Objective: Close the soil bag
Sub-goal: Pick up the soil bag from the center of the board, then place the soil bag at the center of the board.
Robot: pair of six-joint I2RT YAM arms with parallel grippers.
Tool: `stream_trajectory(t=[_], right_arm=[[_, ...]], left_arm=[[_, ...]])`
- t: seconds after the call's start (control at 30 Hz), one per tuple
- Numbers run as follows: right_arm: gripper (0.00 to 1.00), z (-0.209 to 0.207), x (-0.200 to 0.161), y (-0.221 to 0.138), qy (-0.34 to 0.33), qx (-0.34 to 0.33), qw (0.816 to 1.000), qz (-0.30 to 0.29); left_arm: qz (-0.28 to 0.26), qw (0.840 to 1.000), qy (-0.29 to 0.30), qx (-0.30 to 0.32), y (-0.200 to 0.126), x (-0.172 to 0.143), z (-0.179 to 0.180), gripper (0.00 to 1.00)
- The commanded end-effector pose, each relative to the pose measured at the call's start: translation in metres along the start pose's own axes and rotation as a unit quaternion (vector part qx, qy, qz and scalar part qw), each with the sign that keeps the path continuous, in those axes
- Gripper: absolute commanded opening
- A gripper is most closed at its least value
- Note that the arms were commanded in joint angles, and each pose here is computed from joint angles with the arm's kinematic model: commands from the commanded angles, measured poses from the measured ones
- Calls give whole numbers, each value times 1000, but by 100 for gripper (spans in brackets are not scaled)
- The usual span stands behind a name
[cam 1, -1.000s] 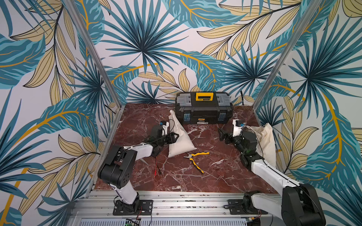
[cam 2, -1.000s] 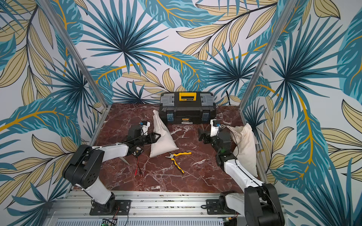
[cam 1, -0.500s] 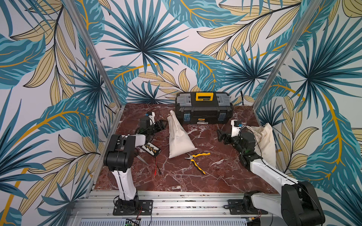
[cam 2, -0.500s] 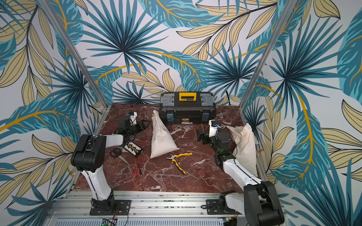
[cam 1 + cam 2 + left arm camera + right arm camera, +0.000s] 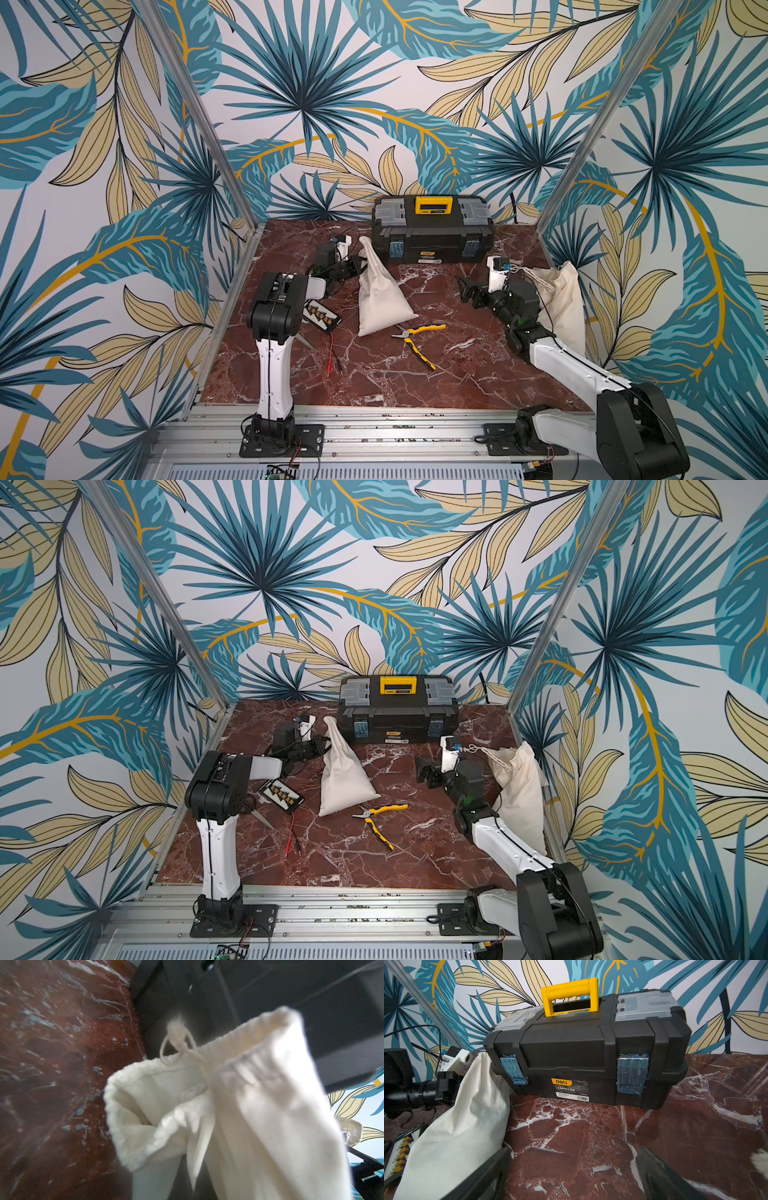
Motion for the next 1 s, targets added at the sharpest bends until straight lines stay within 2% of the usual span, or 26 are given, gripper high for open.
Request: stream_trajectory(t=[0.0, 0.1, 0.17, 0.27, 0.37, 0.47, 0.6, 0.8, 0.97], right_arm=[[99, 5, 6, -8, -8, 0, 1000, -9], [99, 13, 16, -15, -8, 14, 1000, -25], [99, 20, 25, -20, -14, 28, 999, -38], [99, 30, 39, -22, -28, 39, 998, -46], [99, 44, 55, -23, -42, 66, 996, -51], [99, 61, 65, -25, -54, 104, 991, -59], [98, 81, 65, -22, -67, 155, 985, -42], [89, 113, 41, -13, -107, 221, 969, 7], [84, 124, 30, -8, -131, 197, 971, 34]], left_arm=[[-68, 992, 106, -29, -41, 55, -51, 0], [-82, 978, 189, -27, -73, 79, -100, 0], [-77, 968, 238, 4, -89, 89, -126, 0], [-77, 946, 315, 7, -110, 101, -171, 0], [-73, 925, 372, -22, -121, 97, -202, 0], [-59, 910, 407, -48, -120, 80, -216, 0], [-27, 900, 429, -69, -107, 50, -221, 0], [3, 905, 419, -76, -87, 11, -216, 0], [14, 907, 412, -86, -75, -7, -218, 0]])
Point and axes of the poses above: each gripper's point midway between its finger pads, its own y axis out along the fingers, its own z axis along the line the jaws close on, x = y × z, the point moved 7 cm from there along -y, back along the fingers, and after that the axes turned 13 degrees about y, right-handed, at the moved point
